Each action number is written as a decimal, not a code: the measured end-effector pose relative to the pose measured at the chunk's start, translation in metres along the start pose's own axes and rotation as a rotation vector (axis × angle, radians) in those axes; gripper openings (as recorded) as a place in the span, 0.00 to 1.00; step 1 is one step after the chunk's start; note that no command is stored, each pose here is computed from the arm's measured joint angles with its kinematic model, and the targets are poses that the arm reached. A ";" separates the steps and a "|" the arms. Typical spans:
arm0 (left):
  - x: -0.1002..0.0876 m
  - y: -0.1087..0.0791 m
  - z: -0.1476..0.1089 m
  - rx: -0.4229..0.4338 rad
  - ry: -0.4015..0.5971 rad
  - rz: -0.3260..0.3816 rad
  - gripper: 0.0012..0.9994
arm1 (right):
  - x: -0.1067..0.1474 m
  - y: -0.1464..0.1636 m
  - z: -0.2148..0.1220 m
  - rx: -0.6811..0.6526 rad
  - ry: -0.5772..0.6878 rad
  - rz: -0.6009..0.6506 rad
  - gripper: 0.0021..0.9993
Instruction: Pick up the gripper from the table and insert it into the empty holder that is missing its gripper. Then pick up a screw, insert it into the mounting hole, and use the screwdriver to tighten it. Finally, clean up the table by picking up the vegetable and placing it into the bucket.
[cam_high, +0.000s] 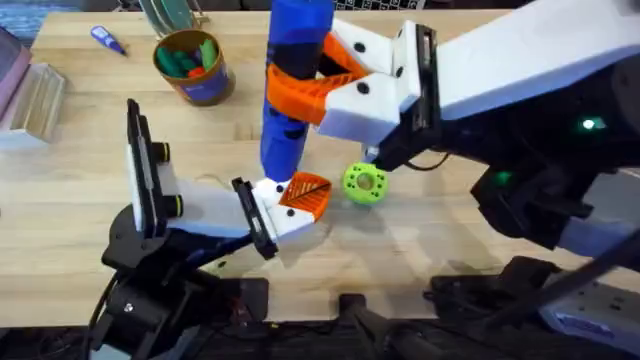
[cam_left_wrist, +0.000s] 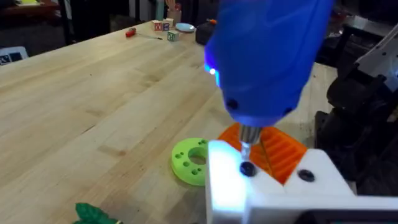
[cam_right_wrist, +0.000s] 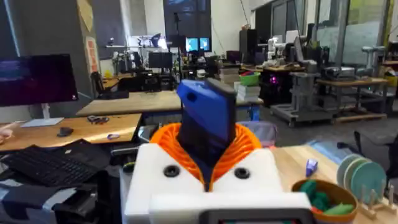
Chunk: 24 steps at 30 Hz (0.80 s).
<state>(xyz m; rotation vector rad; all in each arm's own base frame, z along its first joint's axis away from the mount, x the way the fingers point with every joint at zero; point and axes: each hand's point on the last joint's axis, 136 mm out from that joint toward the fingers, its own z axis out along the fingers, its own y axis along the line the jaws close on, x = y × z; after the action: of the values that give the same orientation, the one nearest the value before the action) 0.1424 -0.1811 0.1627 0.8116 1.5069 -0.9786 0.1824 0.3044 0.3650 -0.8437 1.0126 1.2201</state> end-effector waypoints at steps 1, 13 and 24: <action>0.000 0.000 0.000 0.000 0.000 0.000 0.01 | 0.002 0.000 0.000 0.002 0.006 0.004 0.02; 0.000 0.000 0.000 0.000 0.001 -0.001 0.01 | 0.012 -0.003 0.000 0.014 0.047 0.034 0.02; 0.000 0.000 0.000 0.001 0.001 -0.005 0.01 | 0.015 -0.005 0.000 0.024 0.056 0.042 0.02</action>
<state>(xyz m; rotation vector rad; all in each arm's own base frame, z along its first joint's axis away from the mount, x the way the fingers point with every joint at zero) 0.1422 -0.1812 0.1625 0.8094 1.5098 -0.9824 0.1881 0.3081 0.3509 -0.8459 1.0927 1.2229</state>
